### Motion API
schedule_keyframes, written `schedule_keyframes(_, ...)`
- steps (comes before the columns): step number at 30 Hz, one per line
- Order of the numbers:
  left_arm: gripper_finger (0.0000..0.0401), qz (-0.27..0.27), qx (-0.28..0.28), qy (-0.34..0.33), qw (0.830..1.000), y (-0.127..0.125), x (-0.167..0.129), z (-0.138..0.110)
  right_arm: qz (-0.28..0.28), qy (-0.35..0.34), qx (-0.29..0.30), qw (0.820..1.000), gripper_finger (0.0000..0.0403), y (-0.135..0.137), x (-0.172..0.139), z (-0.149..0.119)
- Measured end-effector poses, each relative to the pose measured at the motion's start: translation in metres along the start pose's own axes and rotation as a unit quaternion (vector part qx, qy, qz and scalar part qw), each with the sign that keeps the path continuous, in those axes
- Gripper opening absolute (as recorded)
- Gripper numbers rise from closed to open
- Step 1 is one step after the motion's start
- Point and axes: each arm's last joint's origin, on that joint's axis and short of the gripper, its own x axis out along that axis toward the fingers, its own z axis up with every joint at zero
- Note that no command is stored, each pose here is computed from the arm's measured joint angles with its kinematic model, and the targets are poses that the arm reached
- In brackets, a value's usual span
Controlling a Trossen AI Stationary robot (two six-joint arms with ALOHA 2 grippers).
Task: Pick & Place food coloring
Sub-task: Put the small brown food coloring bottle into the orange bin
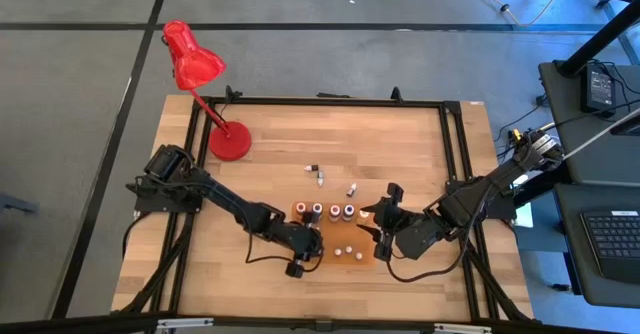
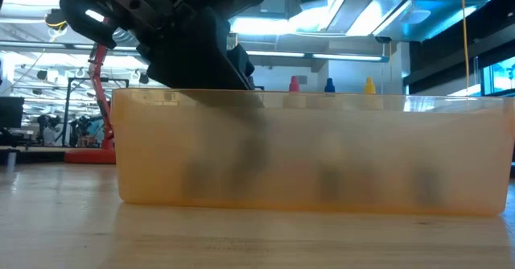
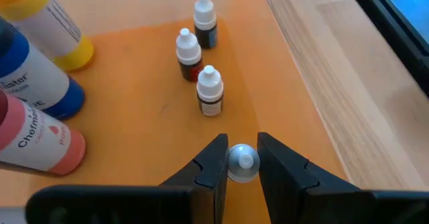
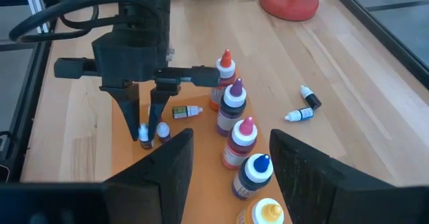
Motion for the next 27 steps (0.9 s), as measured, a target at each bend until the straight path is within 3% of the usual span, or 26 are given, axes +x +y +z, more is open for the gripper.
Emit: schedule_keyframes(27, 0.0072, -0.005, 0.011, -0.002, 1.000, -0.0003, -0.0001, 0.0003, 0.001, 0.000, -0.001, 1.000, 0.0198, 0.0000, 0.0000, 0.0000)
